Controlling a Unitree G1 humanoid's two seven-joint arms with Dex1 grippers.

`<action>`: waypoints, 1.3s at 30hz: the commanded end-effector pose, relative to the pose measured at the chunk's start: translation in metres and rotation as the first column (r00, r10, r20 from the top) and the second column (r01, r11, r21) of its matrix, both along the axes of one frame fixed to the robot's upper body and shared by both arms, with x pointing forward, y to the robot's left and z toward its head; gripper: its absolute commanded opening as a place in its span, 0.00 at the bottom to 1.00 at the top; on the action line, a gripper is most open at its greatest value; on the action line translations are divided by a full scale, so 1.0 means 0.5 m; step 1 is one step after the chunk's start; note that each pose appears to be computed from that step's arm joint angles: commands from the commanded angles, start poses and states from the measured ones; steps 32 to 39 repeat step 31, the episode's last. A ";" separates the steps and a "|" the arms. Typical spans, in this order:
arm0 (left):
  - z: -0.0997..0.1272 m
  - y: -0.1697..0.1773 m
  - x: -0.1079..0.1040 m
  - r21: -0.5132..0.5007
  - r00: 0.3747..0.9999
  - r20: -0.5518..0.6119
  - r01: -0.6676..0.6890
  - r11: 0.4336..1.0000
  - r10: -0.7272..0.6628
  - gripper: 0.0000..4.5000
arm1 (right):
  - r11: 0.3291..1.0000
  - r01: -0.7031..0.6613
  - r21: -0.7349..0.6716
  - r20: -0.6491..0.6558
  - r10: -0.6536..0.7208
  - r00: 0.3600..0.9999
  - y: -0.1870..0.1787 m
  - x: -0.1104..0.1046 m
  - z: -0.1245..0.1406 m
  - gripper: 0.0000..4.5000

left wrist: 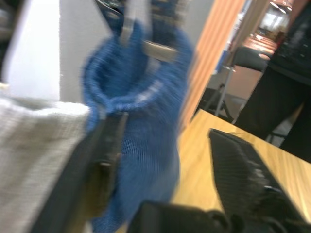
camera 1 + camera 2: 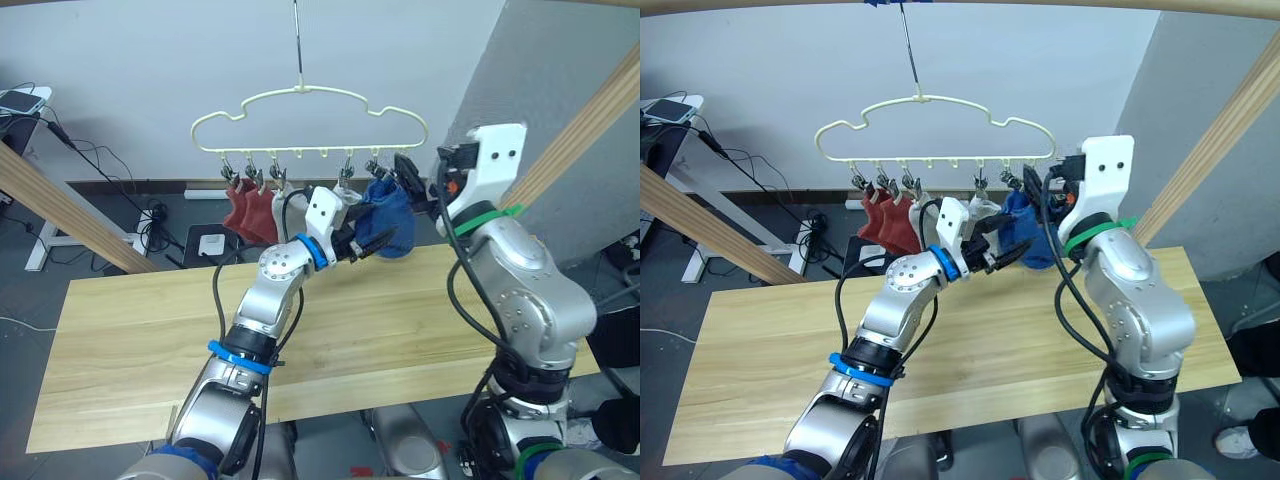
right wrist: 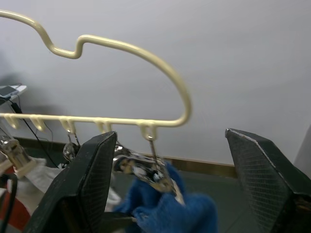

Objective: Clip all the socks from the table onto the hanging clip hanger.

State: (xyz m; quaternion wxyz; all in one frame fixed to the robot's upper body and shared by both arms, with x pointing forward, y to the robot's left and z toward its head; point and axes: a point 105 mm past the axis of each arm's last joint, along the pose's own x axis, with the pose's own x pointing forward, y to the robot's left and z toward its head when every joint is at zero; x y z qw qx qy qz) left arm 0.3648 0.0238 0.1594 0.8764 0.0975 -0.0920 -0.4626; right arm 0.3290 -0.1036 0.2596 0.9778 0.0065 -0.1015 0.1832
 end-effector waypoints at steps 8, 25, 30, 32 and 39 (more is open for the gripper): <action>0.018 0.165 -0.091 0.176 0.998 0.034 0.051 0.983 -0.058 1.00 | 0.927 -0.212 -0.308 -0.023 0.216 0.976 -0.040 -0.064 -0.028 0.99; 0.028 0.475 -0.114 0.393 0.899 -0.048 -0.383 0.836 0.434 1.00 | 0.779 -0.366 -0.510 -0.102 0.368 0.924 -0.127 -0.064 -0.049 0.99; 0.038 0.474 -0.105 0.331 0.901 -0.048 -0.393 0.858 0.432 1.00 | 0.778 -0.370 -0.508 -0.106 0.370 0.923 -0.129 -0.061 -0.063 0.99; 0.042 0.471 -0.103 0.319 0.905 -0.044 -0.389 0.864 0.424 1.00 | 0.778 -0.371 -0.507 -0.106 0.371 0.923 -0.128 -0.061 -0.065 0.99; 0.042 0.471 -0.103 0.319 0.905 -0.044 -0.389 0.864 0.424 1.00 | 0.778 -0.371 -0.507 -0.106 0.371 0.923 -0.128 -0.061 -0.065 0.99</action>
